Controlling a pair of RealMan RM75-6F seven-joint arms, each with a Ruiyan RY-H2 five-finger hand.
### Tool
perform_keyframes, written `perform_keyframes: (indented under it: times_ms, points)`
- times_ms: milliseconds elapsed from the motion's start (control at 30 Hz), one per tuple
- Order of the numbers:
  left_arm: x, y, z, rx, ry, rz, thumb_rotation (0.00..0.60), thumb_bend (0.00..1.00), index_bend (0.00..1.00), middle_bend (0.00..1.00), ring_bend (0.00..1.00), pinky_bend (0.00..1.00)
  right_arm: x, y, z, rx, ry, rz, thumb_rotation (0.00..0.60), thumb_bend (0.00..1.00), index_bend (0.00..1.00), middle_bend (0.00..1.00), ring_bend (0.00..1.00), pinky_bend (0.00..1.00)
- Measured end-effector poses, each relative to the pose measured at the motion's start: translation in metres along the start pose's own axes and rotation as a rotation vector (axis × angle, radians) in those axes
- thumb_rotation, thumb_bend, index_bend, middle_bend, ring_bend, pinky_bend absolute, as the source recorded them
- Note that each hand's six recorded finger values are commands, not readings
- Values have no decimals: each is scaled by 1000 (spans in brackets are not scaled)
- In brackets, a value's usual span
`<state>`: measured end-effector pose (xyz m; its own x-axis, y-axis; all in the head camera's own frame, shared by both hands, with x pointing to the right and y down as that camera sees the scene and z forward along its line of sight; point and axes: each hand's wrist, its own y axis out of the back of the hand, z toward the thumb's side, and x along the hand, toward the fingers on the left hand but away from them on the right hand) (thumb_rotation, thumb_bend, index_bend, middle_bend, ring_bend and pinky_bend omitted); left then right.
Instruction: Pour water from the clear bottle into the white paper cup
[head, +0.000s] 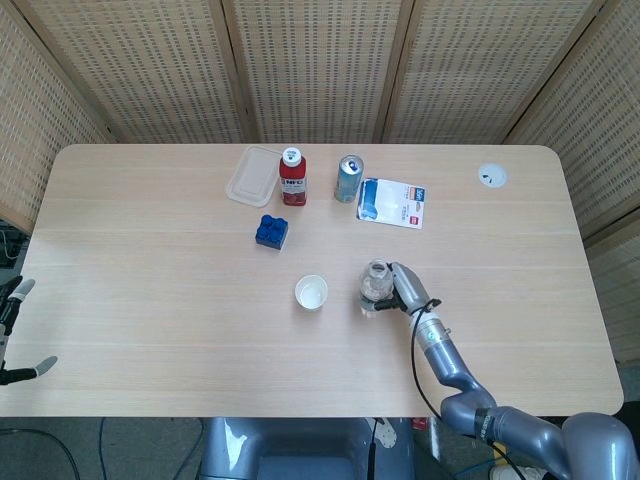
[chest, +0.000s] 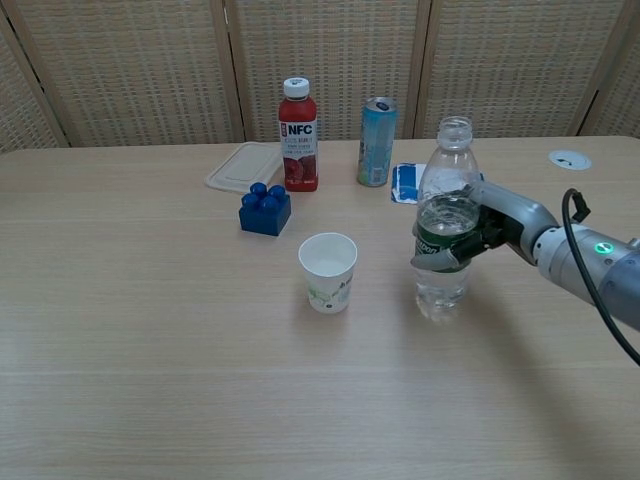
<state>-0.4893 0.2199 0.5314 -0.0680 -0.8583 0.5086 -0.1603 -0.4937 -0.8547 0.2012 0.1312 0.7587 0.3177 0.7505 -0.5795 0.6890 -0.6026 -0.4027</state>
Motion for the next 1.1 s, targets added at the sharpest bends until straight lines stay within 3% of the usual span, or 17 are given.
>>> perform_keyframes:
  times_ms: [133, 233, 300, 533, 933, 1100]
  points:
    - [0, 0, 0, 2, 1, 1, 600, 53, 0, 0, 0, 0, 0, -3, -3, 21, 1, 27, 600, 242, 296, 226, 127, 154]
    - [0, 0, 0, 3, 2, 0, 600, 52, 0, 0, 0, 0, 1, -3, -5, 38, 4, 40, 600, 75, 194, 96, 45, 129]
    - [1, 0, 0, 4, 4, 1, 600, 52, 0, 0, 0, 0, 1, -2, -6, 45, 5, 47, 600, 14, 159, 35, 12, 108]
    - [1, 0, -1, 4, 6, 4, 600, 52, 0, 0, 0, 0, 3, 4, -8, 63, 26, 55, 600, 0, 2, 0, 0, 1]
    - [-1, 2, 0, 4, 1, 7, 600, 53, 0, 0, 0, 0, 16, 34, -10, 142, 27, 56, 600, 0, 0, 0, 0, 0]
    - [-2, 3, -1, 4, 2, 11, 600, 52, 0, 0, 0, 0, 31, 66, -25, 267, -13, 52, 600, 0, 0, 0, 0, 0]
